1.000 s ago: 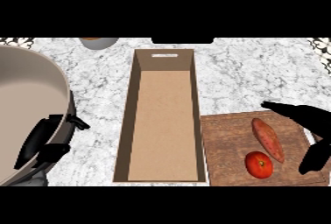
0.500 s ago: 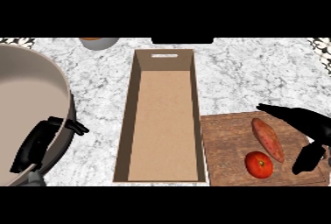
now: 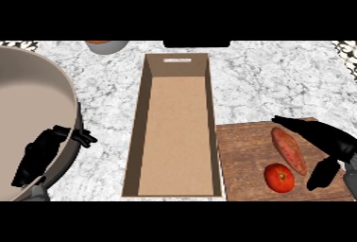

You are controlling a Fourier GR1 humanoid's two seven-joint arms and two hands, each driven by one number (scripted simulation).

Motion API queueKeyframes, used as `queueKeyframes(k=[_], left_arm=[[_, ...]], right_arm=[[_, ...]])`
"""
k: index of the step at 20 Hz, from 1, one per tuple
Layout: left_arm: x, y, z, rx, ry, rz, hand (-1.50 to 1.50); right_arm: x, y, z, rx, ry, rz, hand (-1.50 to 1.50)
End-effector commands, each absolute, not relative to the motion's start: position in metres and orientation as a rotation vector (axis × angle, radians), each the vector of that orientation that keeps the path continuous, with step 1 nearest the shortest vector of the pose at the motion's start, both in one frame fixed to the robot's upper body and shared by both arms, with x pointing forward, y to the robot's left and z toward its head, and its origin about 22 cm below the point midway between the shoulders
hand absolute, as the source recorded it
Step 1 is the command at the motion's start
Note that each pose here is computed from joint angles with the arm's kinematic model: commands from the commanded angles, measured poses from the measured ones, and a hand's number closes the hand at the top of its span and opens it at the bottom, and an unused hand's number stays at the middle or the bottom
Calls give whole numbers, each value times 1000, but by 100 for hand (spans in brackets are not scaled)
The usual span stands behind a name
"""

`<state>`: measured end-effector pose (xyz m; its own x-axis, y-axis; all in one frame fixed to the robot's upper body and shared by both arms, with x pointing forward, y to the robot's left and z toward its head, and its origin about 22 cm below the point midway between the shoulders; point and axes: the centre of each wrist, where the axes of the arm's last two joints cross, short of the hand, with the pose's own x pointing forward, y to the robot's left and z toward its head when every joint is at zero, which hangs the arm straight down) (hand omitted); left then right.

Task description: Pick the sweet potato from the cutting board and place it in the cardboard box

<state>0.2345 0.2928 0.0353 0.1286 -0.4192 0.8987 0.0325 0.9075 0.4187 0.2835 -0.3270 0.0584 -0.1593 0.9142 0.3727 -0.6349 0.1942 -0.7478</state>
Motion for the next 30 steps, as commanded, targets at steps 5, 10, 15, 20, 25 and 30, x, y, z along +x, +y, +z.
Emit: queueKeyframes(k=[5, 10, 15, 20, 25, 30], left_arm=[[246, 295, 22, 379, -1447, -205, 0], [228, 290, 16, 394, -1455, -208, 0], [238, 287, 19, 399, -1440, -205, 0], [221, 306, 5, 393, -1451, -198, 0], [237, 297, 14, 399, -1439, -199, 0], [206, 322, 23, 434, -1384, -165, 0]], right_arm=[[290, -319, 40, -353, -1001, 1437, -150], [283, -337, 21, -353, -955, 1467, -150], [286, -314, 24, -352, -1034, 1465, 150], [287, -330, 13, -542, -1148, 1461, 150], [293, -323, 38, -592, -1250, 1426, 150], [244, -319, -4, -937, -898, 985, 150]])
